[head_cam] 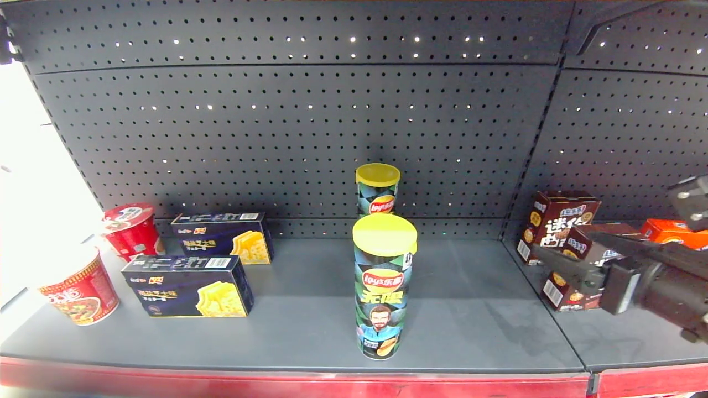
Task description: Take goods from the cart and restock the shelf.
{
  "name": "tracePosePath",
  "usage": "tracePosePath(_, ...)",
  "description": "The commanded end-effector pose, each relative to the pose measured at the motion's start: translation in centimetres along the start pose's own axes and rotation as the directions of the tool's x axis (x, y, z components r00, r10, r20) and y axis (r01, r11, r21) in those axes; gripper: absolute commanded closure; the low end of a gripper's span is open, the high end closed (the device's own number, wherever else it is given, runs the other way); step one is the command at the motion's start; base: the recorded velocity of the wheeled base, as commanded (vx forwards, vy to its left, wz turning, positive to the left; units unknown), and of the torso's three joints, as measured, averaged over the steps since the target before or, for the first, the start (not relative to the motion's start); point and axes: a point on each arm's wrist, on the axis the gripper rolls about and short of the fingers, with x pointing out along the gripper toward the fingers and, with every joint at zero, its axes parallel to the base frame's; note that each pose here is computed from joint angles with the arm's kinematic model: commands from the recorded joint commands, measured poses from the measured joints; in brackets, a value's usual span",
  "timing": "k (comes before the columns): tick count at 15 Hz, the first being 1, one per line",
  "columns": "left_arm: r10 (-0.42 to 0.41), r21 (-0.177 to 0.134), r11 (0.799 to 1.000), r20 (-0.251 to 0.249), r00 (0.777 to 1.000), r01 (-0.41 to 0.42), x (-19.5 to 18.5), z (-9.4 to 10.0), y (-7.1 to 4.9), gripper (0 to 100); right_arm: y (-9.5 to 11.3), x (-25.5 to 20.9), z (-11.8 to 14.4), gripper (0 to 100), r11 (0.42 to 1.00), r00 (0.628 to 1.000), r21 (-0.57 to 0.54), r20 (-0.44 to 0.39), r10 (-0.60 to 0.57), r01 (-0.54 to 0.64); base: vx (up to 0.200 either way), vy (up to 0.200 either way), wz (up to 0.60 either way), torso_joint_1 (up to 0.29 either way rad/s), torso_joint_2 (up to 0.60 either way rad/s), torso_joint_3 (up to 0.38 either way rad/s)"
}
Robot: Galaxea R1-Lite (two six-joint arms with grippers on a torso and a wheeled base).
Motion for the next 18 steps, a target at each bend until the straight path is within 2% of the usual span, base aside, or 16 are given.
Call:
tracePosePath(1,-0.001,0.01,1.0,-0.002,1.0,0.001,0.0,0.0,0.0,0,-2.1,-5.7,1.2,0,0.992,0.979,0.016,0.161,-0.125,0.125,0.0,0.0,0.0,0.0,0.0,0.0)
tracePosePath(2,0.003,0.014,1.0,-0.001,1.0,-0.003,0.0,0.0,0.0,0,-2.5,-6.9,0.8,0,0.987,0.97,0.022,0.181,-0.161,0.16,0.0,0.0,0.0,0.0,0.0,0.0)
tracePosePath(4,0.001,0.051,0.999,-0.003,1.0,-0.001,0.0,-0.1,0.0,0,-2.9,-9.6,-0.9,0,0.972,0.948,0.034,0.215,-0.235,0.233,0.0,0.0,0.0,0.0,0.0,0.0)
tracePosePath(6,-0.003,0.053,0.999,-0.005,1.0,0.003,0.0,-0.1,0.0,0,-3.1,-11.9,-3.1,0,0.941,0.915,0.045,0.223,-0.336,0.335,0.0,0.0,0.0,0.0,0.0,0.0)
tracePosePath(9,-0.003,0.055,0.998,-0.005,1.0,0.003,0.0,-0.1,0.0,0,-2.2,-15.6,-6.4,0,0.913,0.892,0.052,0.197,-0.407,0.405,0.0,0.0,0.0,0.0,0.0,0.0)
tracePosePath(11,-0.005,0.055,0.998,-0.005,1.0,0.005,0.0,-0.1,0.0,0,-1.7,-17.5,-7.8,0,0.886,0.867,0.051,0.188,-0.462,0.461,0.0,0.0,0.0,0.0,0.0,0.0)
tracePosePath(13,-0.005,0.055,0.998,-0.005,1.0,0.005,0.0,-0.1,0.0,0,-1.2,-18.8,-9.3,0,0.854,0.83,0.045,0.215,-0.515,0.518,0.0,0.0,0.0,0.0,0.0,0.0)
tracePosePath(14,-0.005,0.055,0.998,-0.005,1.0,0.005,0.0,-0.1,0.0,0,-1.2,-18.8,-9.3,0,0.854,0.83,0.045,0.215,-0.515,0.518,0.0,0.0,0.0,0.0,0.0,0.0)
tracePosePath(15,-0.005,0.055,0.998,-0.005,1.0,0.005,0.0,-0.1,0.0,0,-0.9,-19.4,-11.7,0,0.854,0.832,0.025,0.211,-0.513,0.52,0.0,0.0,0.0,0.0,0.0,0.0)
tracePosePath(16,-0.005,0.055,0.998,-0.005,1.0,0.005,0.0,-0.1,0.0,0,-1.0,-19.3,-12.5,0,0.853,0.836,0.014,0.187,-0.516,0.523,0.0,0.0,0.0,0.0,0.0,0.0)
tracePosePath(18,-0.003,0.055,0.998,-0.005,1.0,0.003,0.0,-0.1,0.0,0,-1.1,-19.1,-13.0,0,0.863,0.851,0.005,0.164,-0.498,0.505,0.0,0.0,0.0,0.0,0.0,0.0)
